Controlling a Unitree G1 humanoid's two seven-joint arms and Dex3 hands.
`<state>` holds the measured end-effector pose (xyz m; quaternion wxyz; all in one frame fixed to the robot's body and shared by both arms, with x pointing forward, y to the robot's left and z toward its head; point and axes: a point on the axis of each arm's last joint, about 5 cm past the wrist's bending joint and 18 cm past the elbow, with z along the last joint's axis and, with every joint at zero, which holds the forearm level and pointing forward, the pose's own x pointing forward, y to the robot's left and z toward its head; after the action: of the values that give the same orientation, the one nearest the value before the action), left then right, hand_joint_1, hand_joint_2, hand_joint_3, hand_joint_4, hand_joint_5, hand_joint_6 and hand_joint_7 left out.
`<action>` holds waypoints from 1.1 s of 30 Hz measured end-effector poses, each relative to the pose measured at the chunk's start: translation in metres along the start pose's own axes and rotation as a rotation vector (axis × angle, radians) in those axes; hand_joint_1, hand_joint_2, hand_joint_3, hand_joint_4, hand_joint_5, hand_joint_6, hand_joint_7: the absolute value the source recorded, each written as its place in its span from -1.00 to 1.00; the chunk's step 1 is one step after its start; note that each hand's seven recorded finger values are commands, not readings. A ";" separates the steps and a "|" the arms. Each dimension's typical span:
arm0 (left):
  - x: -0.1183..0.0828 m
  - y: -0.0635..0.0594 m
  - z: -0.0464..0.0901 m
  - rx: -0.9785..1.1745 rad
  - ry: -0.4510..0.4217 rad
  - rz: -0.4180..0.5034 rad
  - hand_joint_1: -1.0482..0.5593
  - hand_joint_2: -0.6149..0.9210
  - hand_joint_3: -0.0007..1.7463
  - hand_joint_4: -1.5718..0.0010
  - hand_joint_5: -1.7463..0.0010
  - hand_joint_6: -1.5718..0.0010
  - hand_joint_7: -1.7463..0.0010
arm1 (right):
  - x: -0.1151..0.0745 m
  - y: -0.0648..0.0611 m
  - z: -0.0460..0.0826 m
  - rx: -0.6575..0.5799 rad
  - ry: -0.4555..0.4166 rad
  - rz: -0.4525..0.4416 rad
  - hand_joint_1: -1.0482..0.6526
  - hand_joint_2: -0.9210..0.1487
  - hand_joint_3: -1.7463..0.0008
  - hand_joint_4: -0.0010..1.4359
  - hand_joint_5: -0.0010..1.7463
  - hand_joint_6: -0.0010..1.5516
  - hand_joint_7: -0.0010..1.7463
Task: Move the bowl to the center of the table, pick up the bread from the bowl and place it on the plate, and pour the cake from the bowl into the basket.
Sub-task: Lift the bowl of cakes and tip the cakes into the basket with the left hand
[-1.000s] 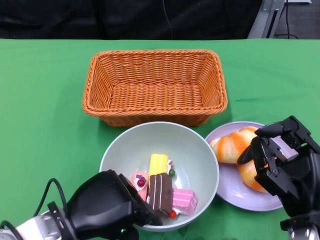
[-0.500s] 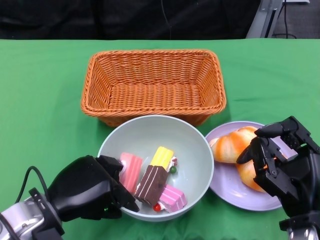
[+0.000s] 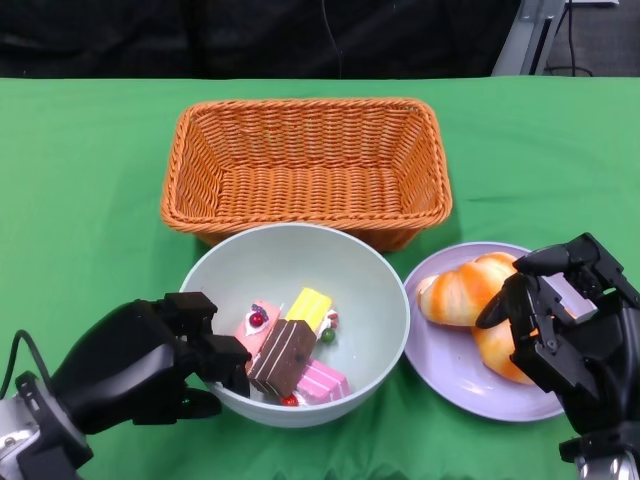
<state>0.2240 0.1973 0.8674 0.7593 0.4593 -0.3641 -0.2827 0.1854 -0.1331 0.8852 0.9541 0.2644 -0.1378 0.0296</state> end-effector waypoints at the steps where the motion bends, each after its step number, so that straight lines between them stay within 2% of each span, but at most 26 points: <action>1: 0.000 0.000 -0.001 -0.001 -0.009 0.011 0.30 1.00 -0.81 0.07 -0.77 0.06 -0.52 | 0.000 0.000 0.000 0.000 0.001 -0.006 0.17 -0.56 -0.01 0.02 0.90 -0.04 0.32; 3: -0.001 0.001 -0.003 -0.001 -0.023 0.030 0.30 0.97 -0.74 0.08 -0.79 0.07 -0.55 | 0.000 0.001 0.000 -0.004 0.002 -0.018 0.16 -0.56 -0.01 0.01 0.90 -0.06 0.35; 5: -0.004 0.001 -0.004 0.000 -0.031 0.045 0.31 0.80 -0.43 0.09 -0.81 0.07 -0.57 | 0.000 0.001 -0.001 -0.014 0.005 -0.027 0.15 -0.55 0.00 0.00 0.90 -0.09 0.38; 7: -0.004 0.002 -0.004 0.002 -0.041 0.060 0.29 0.71 -0.26 0.09 -0.80 0.05 -0.53 | 0.000 0.001 -0.001 -0.017 0.007 -0.034 0.14 -0.54 0.01 -0.01 0.91 -0.10 0.40; 20: -0.005 0.006 -0.007 0.010 -0.066 0.072 0.31 0.68 -0.18 0.08 -0.84 -0.02 -0.49 | -0.001 0.001 -0.002 -0.056 0.008 -0.079 0.15 -0.54 -0.01 -0.01 0.92 -0.11 0.42; 22: -0.006 0.007 -0.006 -0.006 -0.074 0.081 0.27 0.67 -0.12 0.06 -0.79 0.00 -0.48 | -0.001 0.001 -0.002 -0.056 0.008 -0.081 0.15 -0.53 -0.01 -0.02 0.92 -0.11 0.42; 25: -0.005 0.009 -0.004 -0.051 -0.093 0.127 0.26 0.68 -0.10 0.04 -0.80 0.01 -0.51 | -0.001 0.001 -0.002 -0.055 0.008 -0.084 0.15 -0.54 -0.02 -0.03 0.93 -0.12 0.43; 28: -0.003 0.014 -0.001 -0.134 -0.117 0.212 0.25 0.65 -0.03 0.08 -0.97 -0.05 -0.49 | -0.001 0.001 -0.002 -0.052 0.010 -0.089 0.15 -0.54 -0.03 -0.06 0.95 -0.15 0.43; 30: 0.000 0.018 0.001 -0.176 -0.135 0.270 0.25 0.64 0.00 0.09 -0.99 -0.06 -0.48 | -0.001 0.001 -0.003 -0.047 0.014 -0.090 0.15 -0.54 -0.03 -0.07 0.96 -0.16 0.44; 33: 0.003 0.022 0.003 -0.222 -0.139 0.301 0.29 0.67 0.02 0.07 -0.99 0.03 -0.60 | -0.001 0.000 -0.004 -0.034 0.022 -0.089 0.19 -0.56 -0.05 -0.09 0.94 -0.17 0.44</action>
<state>0.2251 0.2028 0.8886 0.8120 0.2926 -0.4468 -0.2355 0.1852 -0.1308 0.8814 0.9603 0.2535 -0.1159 -0.0120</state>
